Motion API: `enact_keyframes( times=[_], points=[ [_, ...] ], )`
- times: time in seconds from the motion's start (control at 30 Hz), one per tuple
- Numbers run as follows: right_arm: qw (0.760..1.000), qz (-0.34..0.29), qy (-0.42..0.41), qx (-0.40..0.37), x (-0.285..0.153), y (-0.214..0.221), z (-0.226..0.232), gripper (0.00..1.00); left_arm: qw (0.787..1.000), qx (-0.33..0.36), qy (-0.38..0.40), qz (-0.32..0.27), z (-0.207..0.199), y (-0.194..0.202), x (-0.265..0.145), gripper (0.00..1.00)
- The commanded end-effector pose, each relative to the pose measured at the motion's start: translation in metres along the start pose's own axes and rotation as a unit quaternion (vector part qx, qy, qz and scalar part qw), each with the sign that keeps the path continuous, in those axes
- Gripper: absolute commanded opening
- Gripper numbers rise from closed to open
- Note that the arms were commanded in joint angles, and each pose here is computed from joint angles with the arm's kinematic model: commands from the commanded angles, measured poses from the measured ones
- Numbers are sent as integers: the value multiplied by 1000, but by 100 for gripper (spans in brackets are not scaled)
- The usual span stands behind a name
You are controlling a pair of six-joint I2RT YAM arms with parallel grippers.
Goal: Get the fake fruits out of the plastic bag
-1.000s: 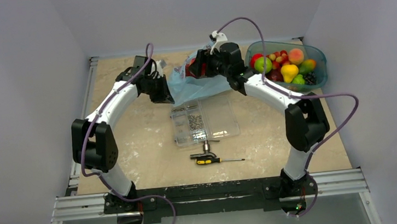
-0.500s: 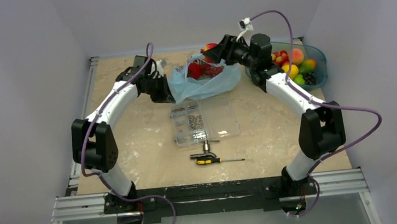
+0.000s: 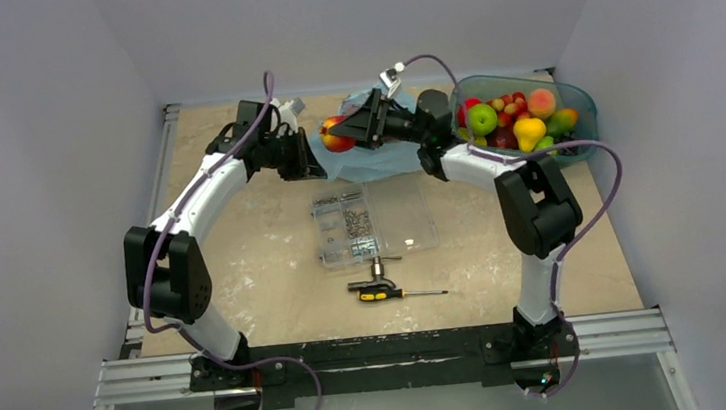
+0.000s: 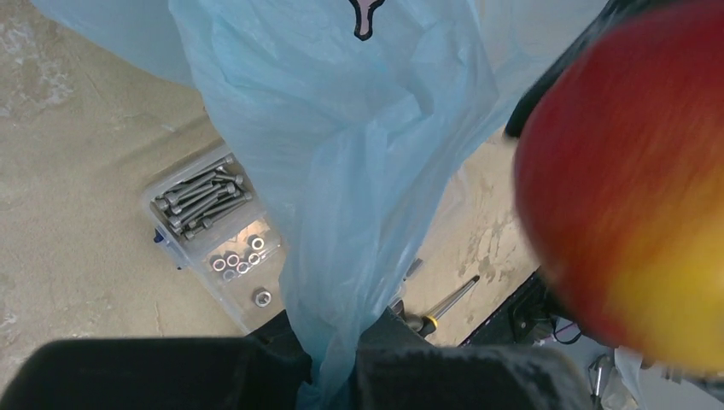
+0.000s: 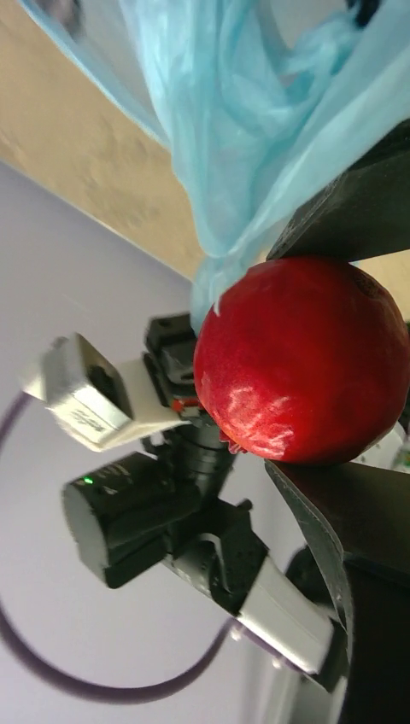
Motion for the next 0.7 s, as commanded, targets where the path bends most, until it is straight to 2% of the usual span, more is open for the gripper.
enact_keyframes(
  times=[0.0, 0.33, 0.5, 0.67],
  points=[
    [991, 49, -122, 0, 6, 18, 67, 18, 1000, -15, 9, -14, 5, -7, -2, 0],
    [985, 57, -164, -5, -16, 7, 127, 18, 999, -35, 2, -1, 10, -5, 2, 0],
    [972, 46, -207, 105, -28, 4, 143, 18, 999, -37, -2, -7, 11, -6, -2, 0],
    [926, 34, -290, 238, -41, 10, 152, 18, 999, -29, 17, -23, 7, -11, -5, 0]
  ],
)
Point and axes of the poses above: each gripper's point midway between its finger pads, its own x axis out along the fingers, its own z axis along the line the jaws close on, y = z × x, the point moved 6 cm from there along -x, back along the fingers, and after that the axes turned 10 degrees about x, right-handed, at the moved point
